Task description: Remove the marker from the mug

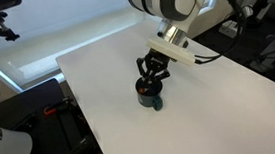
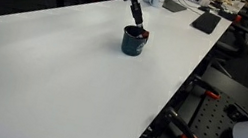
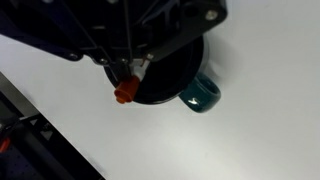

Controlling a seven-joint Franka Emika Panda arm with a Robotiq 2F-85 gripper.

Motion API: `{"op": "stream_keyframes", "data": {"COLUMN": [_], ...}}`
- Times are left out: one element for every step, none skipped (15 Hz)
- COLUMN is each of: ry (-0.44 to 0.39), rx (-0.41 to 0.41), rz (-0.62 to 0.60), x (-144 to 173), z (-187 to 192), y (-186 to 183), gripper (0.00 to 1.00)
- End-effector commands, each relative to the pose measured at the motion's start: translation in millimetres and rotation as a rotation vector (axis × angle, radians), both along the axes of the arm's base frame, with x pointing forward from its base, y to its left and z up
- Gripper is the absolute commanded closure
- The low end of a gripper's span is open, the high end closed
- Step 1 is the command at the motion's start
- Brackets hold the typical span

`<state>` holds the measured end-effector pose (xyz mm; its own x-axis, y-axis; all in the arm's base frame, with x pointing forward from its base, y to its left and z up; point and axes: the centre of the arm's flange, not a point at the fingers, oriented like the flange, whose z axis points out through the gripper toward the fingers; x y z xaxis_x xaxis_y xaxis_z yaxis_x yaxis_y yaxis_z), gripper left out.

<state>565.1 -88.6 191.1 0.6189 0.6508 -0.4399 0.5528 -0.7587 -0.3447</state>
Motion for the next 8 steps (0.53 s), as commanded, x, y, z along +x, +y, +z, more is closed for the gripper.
{"op": "stream_keyframes", "data": {"ry": [0.018, 0.018, 0.016, 0.015, 0.015, 0.016, 0.018, 0.019], "rx": [-0.013, -0.015, -0.015, -0.016, -0.016, -0.016, -0.014, -0.014], "rz": [-0.028, -0.028, -0.028, -0.028, -0.026, -0.026, -0.026, -0.027], "x": [-2.2, -2.4, -2.5, -2.7, -3.0, -3.2, -3.2, -3.2], "z": [2.5, 2.9, 3.3, 3.7, 3.7, 3.0, 2.2, 1.7], "y": [1.5, 1.1, 0.9, 0.9, 1.0, 1.3, 1.6, 1.6], "gripper": [0.74, 0.73, 0.67, 0.60, 0.51, 0.45, 0.36, 0.29]}}
